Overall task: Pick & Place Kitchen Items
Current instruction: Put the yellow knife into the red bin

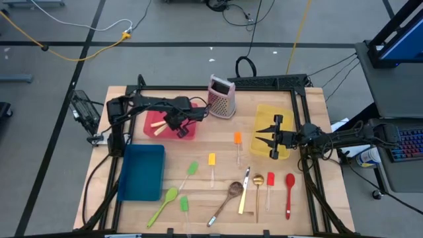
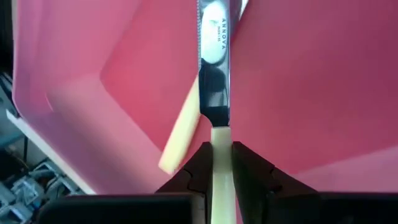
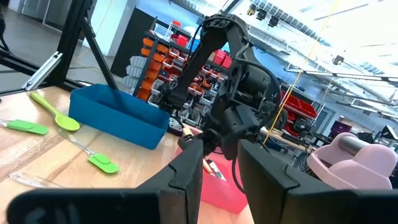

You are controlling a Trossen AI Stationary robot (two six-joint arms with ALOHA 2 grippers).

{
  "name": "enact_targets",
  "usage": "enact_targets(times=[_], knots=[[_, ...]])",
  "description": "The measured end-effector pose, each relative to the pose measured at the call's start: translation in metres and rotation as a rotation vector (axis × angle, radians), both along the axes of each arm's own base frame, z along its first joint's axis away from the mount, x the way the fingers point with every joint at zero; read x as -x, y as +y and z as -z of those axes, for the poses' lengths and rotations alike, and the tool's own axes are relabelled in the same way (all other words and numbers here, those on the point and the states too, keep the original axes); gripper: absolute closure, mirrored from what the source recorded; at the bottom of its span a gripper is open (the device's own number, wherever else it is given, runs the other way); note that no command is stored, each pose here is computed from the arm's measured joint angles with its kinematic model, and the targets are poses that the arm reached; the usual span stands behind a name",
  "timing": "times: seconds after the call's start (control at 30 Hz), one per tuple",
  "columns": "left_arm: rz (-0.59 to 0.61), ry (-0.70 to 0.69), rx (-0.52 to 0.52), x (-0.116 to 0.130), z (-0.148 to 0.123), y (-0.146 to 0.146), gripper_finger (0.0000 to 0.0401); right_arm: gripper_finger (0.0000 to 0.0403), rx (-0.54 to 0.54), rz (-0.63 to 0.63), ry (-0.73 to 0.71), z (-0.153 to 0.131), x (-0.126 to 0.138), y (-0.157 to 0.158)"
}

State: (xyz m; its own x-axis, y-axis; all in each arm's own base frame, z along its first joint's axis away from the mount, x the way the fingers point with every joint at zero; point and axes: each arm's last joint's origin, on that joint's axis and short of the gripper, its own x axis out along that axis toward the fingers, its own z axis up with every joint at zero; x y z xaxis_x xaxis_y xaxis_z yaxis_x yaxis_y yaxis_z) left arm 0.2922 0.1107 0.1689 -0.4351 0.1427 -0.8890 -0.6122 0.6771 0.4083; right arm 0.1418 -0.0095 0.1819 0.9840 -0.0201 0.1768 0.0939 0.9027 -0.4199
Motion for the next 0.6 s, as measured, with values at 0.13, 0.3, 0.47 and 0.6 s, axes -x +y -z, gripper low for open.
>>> enact_targets(times=[0.13,0.3,0.47,0.6], knots=[[0.014,-0.004,-0.017,-0.0007,0.0006,0.0008,0.0355,0.031,0.0,0.0,0.0,0.0,0.0,0.0],[0.009,-0.002,-0.034,-0.0006,0.0005,0.0012,0.0332,0.031,0.0,0.0,0.0,0.0,0.0,0.0],[-0.059,-0.013,-0.069,-0.0006,0.0005,0.0012,0.0297,0.031,0.0,0.0,0.0,0.0,0.0,0.0],[-0.101,-0.015,-0.119,-0.0005,0.0002,0.0016,0.0279,0.031,0.0,0.0,0.0,0.0,0.0,0.0]])
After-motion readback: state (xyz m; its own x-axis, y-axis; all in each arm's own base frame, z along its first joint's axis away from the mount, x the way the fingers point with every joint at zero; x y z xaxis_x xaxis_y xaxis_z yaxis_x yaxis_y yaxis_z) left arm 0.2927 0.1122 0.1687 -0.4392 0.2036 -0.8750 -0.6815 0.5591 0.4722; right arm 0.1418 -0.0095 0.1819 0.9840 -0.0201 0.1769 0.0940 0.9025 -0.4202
